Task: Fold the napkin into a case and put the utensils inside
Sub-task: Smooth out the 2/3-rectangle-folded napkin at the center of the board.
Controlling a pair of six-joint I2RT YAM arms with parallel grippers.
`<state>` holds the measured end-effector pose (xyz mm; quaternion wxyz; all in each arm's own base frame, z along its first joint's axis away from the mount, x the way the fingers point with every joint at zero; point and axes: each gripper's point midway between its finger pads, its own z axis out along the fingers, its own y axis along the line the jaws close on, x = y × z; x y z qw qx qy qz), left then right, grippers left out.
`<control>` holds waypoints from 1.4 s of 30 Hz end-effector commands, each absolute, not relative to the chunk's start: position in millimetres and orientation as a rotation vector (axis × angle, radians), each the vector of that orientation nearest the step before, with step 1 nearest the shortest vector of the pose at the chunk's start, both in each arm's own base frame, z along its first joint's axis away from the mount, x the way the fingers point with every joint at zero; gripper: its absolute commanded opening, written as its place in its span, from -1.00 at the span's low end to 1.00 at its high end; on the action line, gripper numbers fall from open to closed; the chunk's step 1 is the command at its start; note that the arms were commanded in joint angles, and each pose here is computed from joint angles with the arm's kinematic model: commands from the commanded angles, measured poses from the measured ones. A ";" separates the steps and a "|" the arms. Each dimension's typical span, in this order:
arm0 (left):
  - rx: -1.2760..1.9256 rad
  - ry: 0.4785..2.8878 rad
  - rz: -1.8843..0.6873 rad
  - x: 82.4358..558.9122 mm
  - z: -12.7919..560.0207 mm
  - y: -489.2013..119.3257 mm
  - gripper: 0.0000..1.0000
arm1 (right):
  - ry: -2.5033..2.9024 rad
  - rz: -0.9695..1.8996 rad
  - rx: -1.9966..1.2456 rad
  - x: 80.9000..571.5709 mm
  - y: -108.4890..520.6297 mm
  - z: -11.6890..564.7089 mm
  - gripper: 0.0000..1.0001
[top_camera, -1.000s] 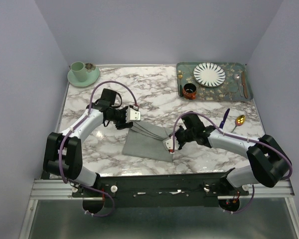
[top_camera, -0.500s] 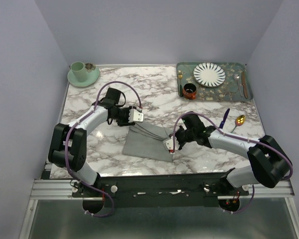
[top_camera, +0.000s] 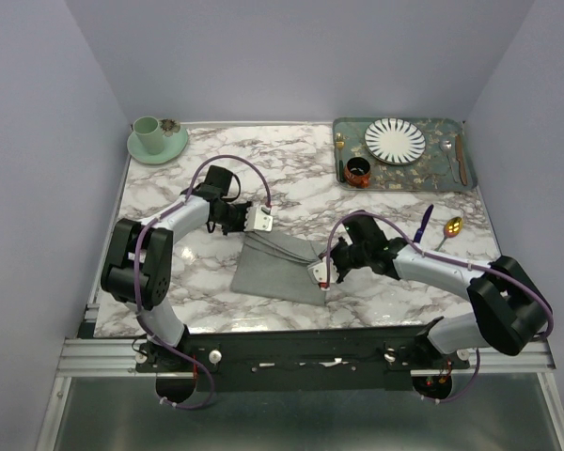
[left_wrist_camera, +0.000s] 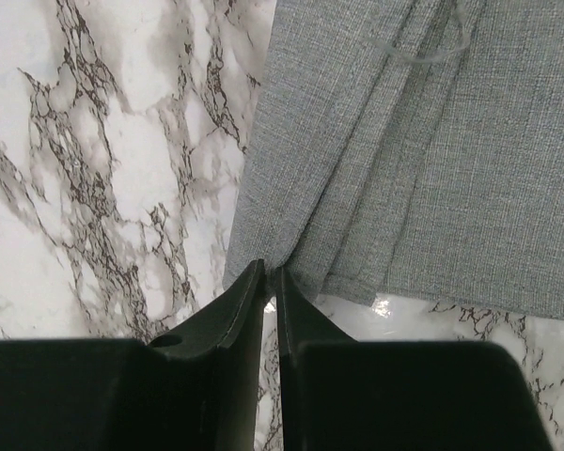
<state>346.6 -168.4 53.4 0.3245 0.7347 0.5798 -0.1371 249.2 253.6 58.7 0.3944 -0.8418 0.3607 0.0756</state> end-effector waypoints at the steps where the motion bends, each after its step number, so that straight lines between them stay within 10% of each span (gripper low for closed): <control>1: 1.932 1.465 -0.365 341.9 73.3 -172.8 -0.79 | 0.911 0.201 -2.106 246.3 256.3 71.7 -0.99; 25: 1.983 1.580 -0.479 274.3 51.5 -166.7 -1.00 | 0.976 0.315 -2.190 205.3 237.2 39.0 -0.99; 42: 2.038 1.816 -0.495 261.9 22.0 -148.1 -1.00 | 1.035 0.097 -2.300 261.4 234.0 3.1 -0.99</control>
